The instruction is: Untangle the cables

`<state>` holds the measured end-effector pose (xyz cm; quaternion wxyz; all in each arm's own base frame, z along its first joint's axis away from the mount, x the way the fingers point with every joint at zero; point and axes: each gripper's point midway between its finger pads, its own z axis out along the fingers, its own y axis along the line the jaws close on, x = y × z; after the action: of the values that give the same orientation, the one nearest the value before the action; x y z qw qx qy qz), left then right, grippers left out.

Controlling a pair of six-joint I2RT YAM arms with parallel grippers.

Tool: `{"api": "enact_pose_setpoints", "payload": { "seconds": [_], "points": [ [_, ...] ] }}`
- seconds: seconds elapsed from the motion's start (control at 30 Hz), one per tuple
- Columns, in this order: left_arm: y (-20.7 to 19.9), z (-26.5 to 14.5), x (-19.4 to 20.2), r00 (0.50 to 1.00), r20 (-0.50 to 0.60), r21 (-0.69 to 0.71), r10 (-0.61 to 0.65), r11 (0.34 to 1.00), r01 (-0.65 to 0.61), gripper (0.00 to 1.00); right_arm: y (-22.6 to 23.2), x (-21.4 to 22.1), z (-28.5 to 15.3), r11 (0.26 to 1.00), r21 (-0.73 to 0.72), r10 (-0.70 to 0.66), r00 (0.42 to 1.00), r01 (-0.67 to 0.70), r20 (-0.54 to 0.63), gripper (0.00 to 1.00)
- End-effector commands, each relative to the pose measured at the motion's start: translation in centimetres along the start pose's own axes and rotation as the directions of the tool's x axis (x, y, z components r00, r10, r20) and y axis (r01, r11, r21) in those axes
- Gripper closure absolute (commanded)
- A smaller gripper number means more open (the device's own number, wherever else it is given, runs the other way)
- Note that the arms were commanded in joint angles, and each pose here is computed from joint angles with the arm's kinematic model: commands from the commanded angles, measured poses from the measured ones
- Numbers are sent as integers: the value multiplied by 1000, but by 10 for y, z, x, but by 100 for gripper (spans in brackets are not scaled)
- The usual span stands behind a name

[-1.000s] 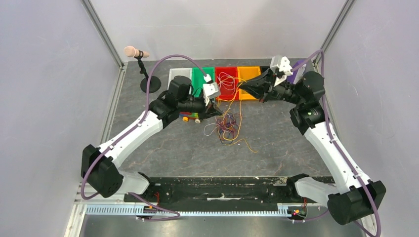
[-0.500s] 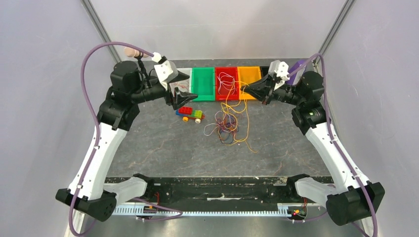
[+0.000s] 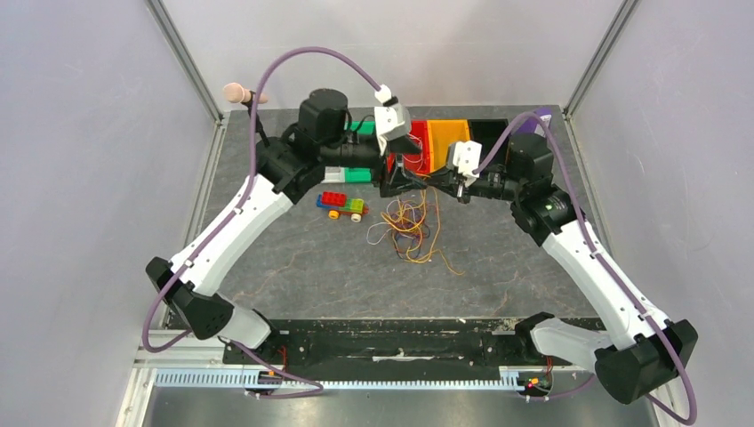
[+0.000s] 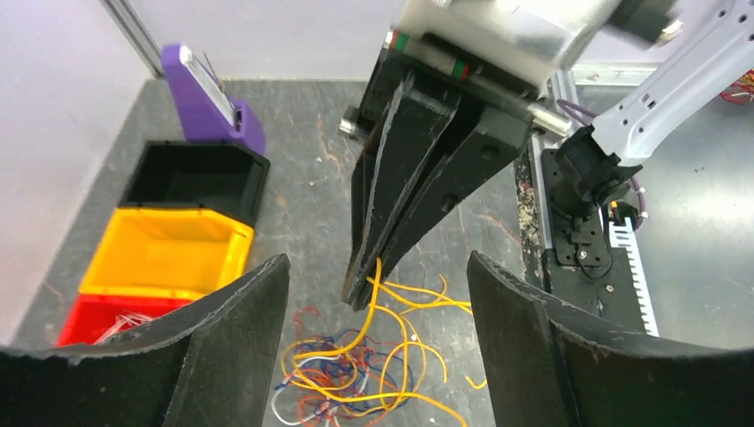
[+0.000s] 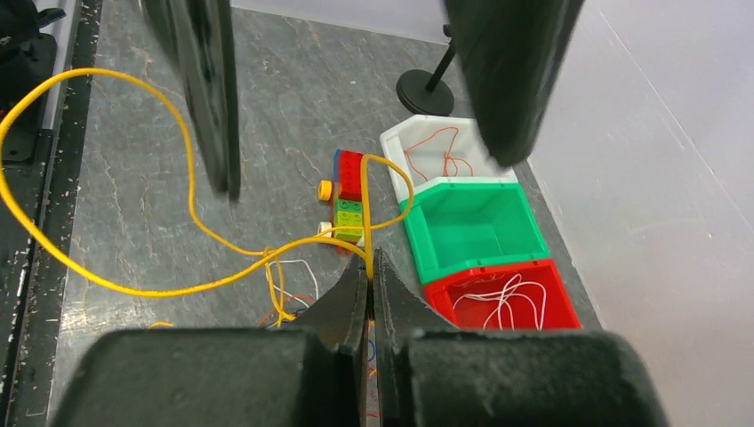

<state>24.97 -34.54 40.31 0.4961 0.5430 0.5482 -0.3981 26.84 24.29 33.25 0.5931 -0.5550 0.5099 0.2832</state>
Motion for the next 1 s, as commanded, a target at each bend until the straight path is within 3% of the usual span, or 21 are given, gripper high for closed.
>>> {"api": "enact_pose_setpoints", "payload": {
  "seconds": [0.0,0.23,0.47,0.67,0.73,0.9,0.97],
  "points": [
    [8,12,10,995,59,-62,-78,995,81,20,-11,-27,-3,995,54,-90,995,88,35,100],
    [-9,30,44,970,132,5,-202,979,204,20,-9,-69,-9,996,92,-38,977,19,211,100],
    [-15,29,24,893,316,41,-322,945,326,22,-11,-85,-13,978,113,126,933,-172,336,100],
    [-27,42,11,884,340,90,-321,947,310,29,-21,-83,-12,927,135,265,867,-349,422,100],
    [-32,49,15,896,313,95,-315,949,300,41,-27,-90,-14,909,140,291,838,-393,462,100],
    [-33,53,66,915,191,27,-357,933,358,92,-50,-118,-32,873,175,296,780,-455,551,100],
    [-34,46,88,911,159,-14,-381,922,388,98,-60,-127,-43,853,173,313,747,-493,586,100]
  ]
}}
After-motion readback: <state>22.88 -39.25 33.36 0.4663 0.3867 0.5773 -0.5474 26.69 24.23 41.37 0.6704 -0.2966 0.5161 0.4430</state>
